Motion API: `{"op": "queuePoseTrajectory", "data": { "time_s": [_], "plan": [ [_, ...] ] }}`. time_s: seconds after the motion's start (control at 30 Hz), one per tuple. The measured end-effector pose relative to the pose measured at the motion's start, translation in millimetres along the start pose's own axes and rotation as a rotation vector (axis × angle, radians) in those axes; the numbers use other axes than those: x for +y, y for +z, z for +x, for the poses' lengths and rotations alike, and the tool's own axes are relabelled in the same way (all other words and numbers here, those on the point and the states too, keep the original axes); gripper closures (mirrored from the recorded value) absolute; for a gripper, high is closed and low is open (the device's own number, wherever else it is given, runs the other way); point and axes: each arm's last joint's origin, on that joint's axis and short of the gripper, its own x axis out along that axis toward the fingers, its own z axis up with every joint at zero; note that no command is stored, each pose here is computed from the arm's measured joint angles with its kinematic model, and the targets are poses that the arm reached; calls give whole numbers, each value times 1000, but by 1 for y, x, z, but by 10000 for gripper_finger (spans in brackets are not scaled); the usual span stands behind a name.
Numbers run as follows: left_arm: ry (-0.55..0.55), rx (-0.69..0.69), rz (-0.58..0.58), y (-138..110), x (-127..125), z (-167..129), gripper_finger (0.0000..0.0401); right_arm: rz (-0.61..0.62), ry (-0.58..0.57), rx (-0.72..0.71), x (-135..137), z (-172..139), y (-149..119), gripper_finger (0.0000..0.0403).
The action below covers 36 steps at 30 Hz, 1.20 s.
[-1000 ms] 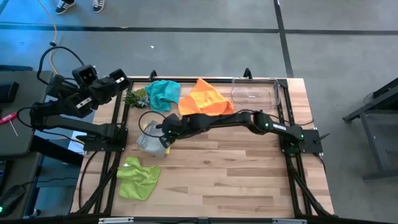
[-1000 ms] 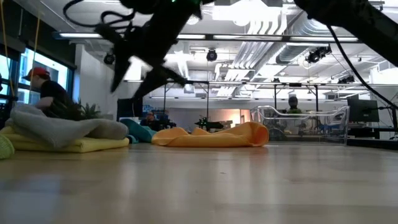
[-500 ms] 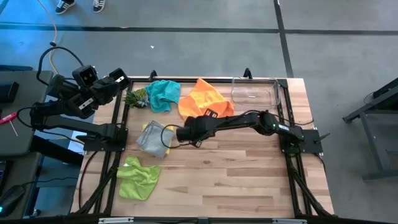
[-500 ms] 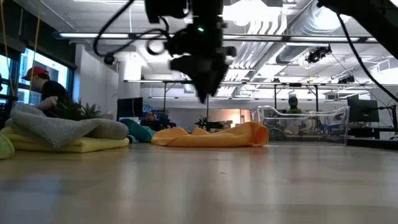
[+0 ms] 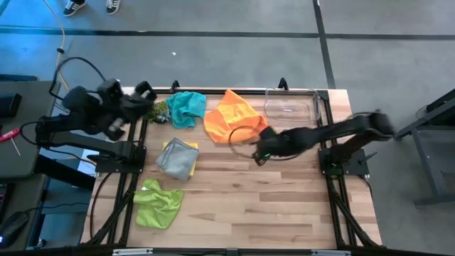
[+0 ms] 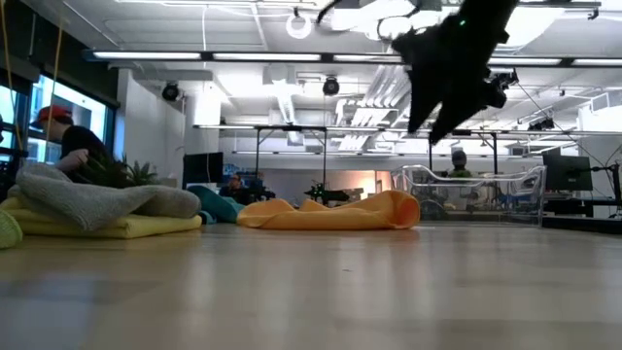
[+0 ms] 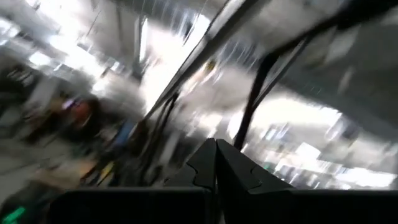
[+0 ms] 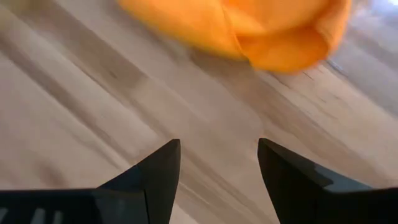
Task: Fold microfiber towels
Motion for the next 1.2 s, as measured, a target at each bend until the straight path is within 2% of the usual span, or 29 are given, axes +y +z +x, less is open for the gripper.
{"op": "queuePoseTrajectory", "data": {
  "time_s": [0.07,0.13,0.23,0.3,0.47,0.67,0.83,0.93,1.03,1.1,1.2],
  "plan": [
    [112,112,1,-16,10,5,401,63,136,-99,-10,-11,-1,197],
    [279,218,-20,-38,24,11,401,81,236,-171,-17,-20,-2,197],
    [544,423,-31,-79,51,22,401,68,329,-252,-24,-36,0,197],
    [628,557,-6,-106,69,30,400,51,368,-295,-28,-48,3,197],
    [673,731,84,-154,106,58,367,22,427,-373,-36,-75,10,197],
    [676,945,235,-204,148,83,277,9,459,-414,-43,-89,12,197],
    [639,1077,286,-235,177,94,214,1,458,-405,-43,-90,9,197],
    [607,1146,352,-249,195,96,197,-18,428,-390,-44,-89,6,197],
    [627,1203,397,-264,218,92,191,-4,400,-374,-46,-87,4,204],
    [666,1201,386,-270,233,88,190,10,384,-371,-47,-86,3,212],
    [706,1207,305,-277,255,80,190,29,364,-382,-48,-86,4,224]
  ]
}}
